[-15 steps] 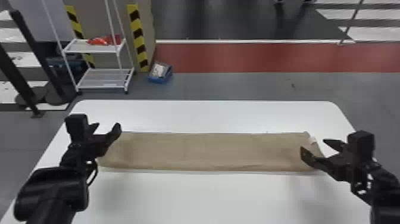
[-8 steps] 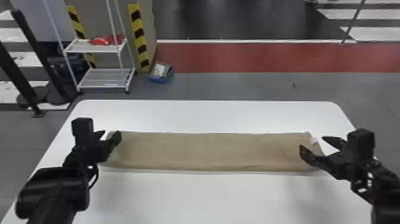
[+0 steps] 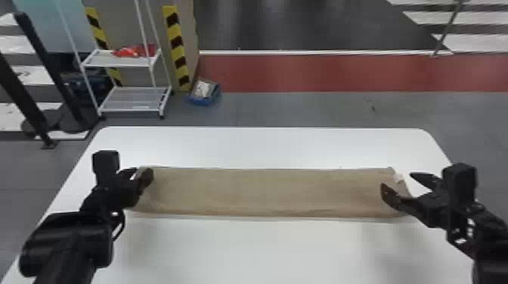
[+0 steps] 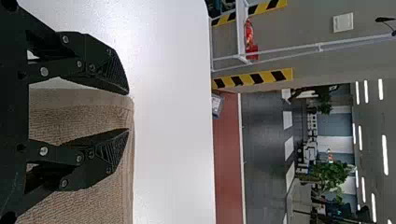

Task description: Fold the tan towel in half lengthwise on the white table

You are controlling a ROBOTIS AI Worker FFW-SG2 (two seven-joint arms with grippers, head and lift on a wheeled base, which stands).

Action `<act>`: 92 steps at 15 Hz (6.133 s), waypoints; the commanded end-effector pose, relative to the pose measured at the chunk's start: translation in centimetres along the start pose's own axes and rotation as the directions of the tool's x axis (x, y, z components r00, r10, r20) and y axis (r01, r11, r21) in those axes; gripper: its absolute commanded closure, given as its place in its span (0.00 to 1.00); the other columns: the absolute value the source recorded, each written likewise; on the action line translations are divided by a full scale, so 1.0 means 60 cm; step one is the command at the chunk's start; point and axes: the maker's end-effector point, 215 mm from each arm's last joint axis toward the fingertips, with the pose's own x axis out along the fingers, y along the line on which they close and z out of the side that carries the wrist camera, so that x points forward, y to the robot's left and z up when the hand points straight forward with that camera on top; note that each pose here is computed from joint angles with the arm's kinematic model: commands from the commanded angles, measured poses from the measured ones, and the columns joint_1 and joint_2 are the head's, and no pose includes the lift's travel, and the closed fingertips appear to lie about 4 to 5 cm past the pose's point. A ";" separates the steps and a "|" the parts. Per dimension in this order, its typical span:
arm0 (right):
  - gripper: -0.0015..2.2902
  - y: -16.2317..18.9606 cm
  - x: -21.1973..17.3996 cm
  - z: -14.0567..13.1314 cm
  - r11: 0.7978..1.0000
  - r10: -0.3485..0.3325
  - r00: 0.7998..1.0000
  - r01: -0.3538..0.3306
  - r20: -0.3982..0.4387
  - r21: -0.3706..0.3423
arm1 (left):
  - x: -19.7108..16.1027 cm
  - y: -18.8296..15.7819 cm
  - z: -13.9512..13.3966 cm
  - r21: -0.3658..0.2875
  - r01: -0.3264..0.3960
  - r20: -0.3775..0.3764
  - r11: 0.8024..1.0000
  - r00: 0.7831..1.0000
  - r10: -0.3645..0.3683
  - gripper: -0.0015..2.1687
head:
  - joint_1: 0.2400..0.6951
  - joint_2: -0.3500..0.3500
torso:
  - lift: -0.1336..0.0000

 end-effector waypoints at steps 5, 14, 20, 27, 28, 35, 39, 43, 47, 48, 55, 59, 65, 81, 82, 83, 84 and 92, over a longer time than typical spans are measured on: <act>0.10 -0.002 0.005 0.011 1.000 0.000 1.000 0.000 0.005 -0.006 | 0.001 -0.001 -0.009 -0.002 0.006 -0.024 1.000 1.000 -0.006 0.34 | 1.00 0.52 | 0.57; 0.10 -0.008 0.009 0.018 1.000 -0.007 1.000 0.008 0.010 -0.015 | -0.001 -0.004 -0.001 -0.019 0.005 -0.008 1.000 1.000 -0.005 0.77 | 1.00 0.52 | 0.57; 0.10 -0.007 0.011 0.020 1.000 -0.006 1.000 0.006 0.013 -0.015 | 0.006 -0.006 0.015 0.027 -0.005 0.013 1.000 1.000 0.004 0.08 | 1.00 0.52 | 0.57; 0.10 0.002 0.013 0.026 1.000 0.004 1.000 -0.004 0.025 -0.025 | 0.013 0.006 -0.003 0.056 -0.010 -0.027 0.998 1.000 0.012 0.19 | 1.00 0.52 | 0.57; 0.10 0.002 0.013 0.029 1.000 0.004 1.000 -0.003 0.030 -0.028 | 0.014 0.009 -0.005 0.054 -0.012 -0.031 0.998 0.999 0.013 0.19 | 1.00 0.52 | 0.57; 0.10 0.003 0.013 0.033 0.999 0.007 0.999 -0.006 0.038 -0.039 | 0.015 0.012 -0.003 0.020 -0.004 -0.030 1.000 1.000 0.004 0.38 | 1.00 0.55 | 0.57; 0.10 0.003 0.013 0.033 0.999 0.007 0.999 -0.006 0.037 -0.041 | 0.015 0.009 -0.005 0.019 0.006 -0.033 1.000 0.999 -0.005 0.45 | 1.00 0.54 | 0.57; 0.10 0.009 0.016 0.036 0.999 0.012 0.999 -0.010 0.039 -0.044 | 0.015 0.008 -0.006 0.011 0.014 -0.036 1.000 0.999 -0.014 0.62 | 1.00 0.54 | 0.57; 0.10 0.006 0.038 0.038 0.998 0.007 1.000 -0.006 0.020 -0.057 | -0.010 0.009 0.010 -0.026 0.014 0.013 1.000 1.000 -0.014 0.67 | 1.00 0.55 | 0.57; 0.10 0.005 0.042 0.035 0.998 0.001 1.000 0.000 0.013 -0.065 | -0.018 0.010 0.011 -0.025 0.014 0.012 1.000 1.000 -0.014 0.67 | 1.00 0.55 | 0.57; 0.10 -0.016 0.101 -0.002 0.980 -0.169 0.982 0.158 -0.086 -0.120 | -0.026 -0.001 0.038 -0.041 0.026 0.048 0.999 0.999 -0.024 0.67 | 1.00 0.53 | 0.57; 0.14 -0.039 0.102 -0.054 0.962 -0.264 0.944 0.244 -0.198 -0.122 | -0.026 -0.004 0.032 -0.038 0.030 0.043 0.999 0.999 -0.028 0.67 | 1.00 0.51 | 0.57; 0.14 -0.060 0.096 -0.070 0.950 -0.311 0.920 0.291 -0.240 -0.117 | -0.022 -0.004 0.038 -0.034 0.035 0.055 0.999 0.998 -0.033 0.67 | 1.00 0.48 | 0.57; 0.22 -0.082 0.090 -0.065 0.948 -0.203 0.954 0.248 -0.220 0.202 | -0.015 0.000 0.035 -0.024 0.033 0.048 0.999 0.998 -0.031 0.67 | 1.00 0.46 | 0.57; 0.22 -0.082 0.090 -0.065 0.948 -0.202 0.954 0.247 -0.220 0.199 | -0.015 0.000 0.035 -0.024 0.033 0.048 0.999 0.998 -0.031 0.67 | 1.00 0.46 | 0.57; 0.22 -0.082 0.090 -0.066 0.949 -0.202 0.954 0.247 -0.221 0.198 | -0.015 0.000 0.035 -0.024 0.031 0.048 0.999 0.998 -0.030 0.67 | 1.00 0.46 | 0.58; 0.22 -0.080 0.091 -0.065 0.950 -0.200 0.954 0.245 -0.221 0.196 | -0.015 0.000 0.035 -0.022 0.032 0.048 0.999 0.998 -0.031 0.67 | 1.00 0.46 | 0.58; 0.36 -0.070 0.094 -0.058 0.956 -0.176 0.960 0.219 -0.217 0.197 | -0.015 -0.001 0.035 -0.022 0.033 0.046 0.999 0.998 -0.032 0.67 | 1.00 0.47 | 0.58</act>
